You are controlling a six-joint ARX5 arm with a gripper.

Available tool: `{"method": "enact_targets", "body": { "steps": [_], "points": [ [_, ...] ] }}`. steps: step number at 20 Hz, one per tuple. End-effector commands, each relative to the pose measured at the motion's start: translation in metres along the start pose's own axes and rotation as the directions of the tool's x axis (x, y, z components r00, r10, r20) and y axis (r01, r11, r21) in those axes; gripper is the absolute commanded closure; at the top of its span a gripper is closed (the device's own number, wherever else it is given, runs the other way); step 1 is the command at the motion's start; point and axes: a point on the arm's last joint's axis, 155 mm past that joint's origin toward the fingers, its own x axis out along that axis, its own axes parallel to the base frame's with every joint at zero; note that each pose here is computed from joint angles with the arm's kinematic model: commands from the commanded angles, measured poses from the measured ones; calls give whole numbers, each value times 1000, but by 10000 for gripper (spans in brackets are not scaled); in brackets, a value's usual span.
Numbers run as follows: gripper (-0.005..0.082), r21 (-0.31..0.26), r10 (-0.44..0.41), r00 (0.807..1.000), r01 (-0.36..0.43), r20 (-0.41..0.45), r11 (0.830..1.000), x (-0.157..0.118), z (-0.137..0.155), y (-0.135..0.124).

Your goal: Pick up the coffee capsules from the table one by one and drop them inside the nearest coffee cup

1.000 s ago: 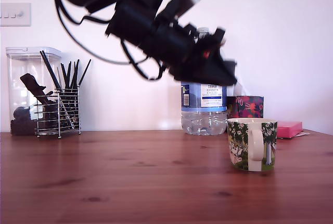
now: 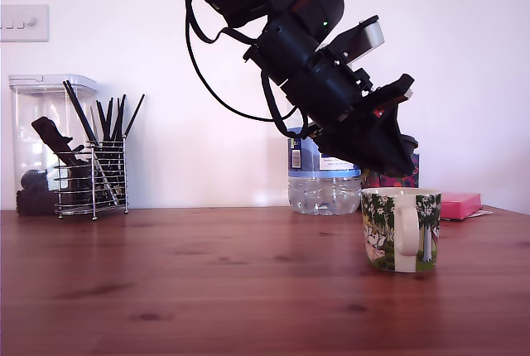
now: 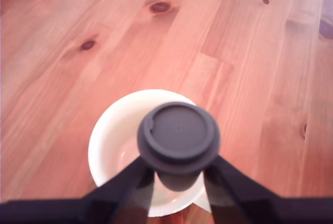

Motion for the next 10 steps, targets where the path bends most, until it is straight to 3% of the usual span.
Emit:
{"method": "enact_targets", "body": {
  "steps": [1,2,7,9,10],
  "points": [
    [116,4,-4,1000,4,-19,1000,12,-8,0],
    [48,5,-4,1000,4,-20,1000,12,-8,0],
    [49,6,-4,1000,4,-23,1000,12,-9,-2],
    [133,11,0,1000,0,-11,1000,10,-5,-1],
    [231,13,6,1000,-6,1,1000,7,0,0]
  ]
}}
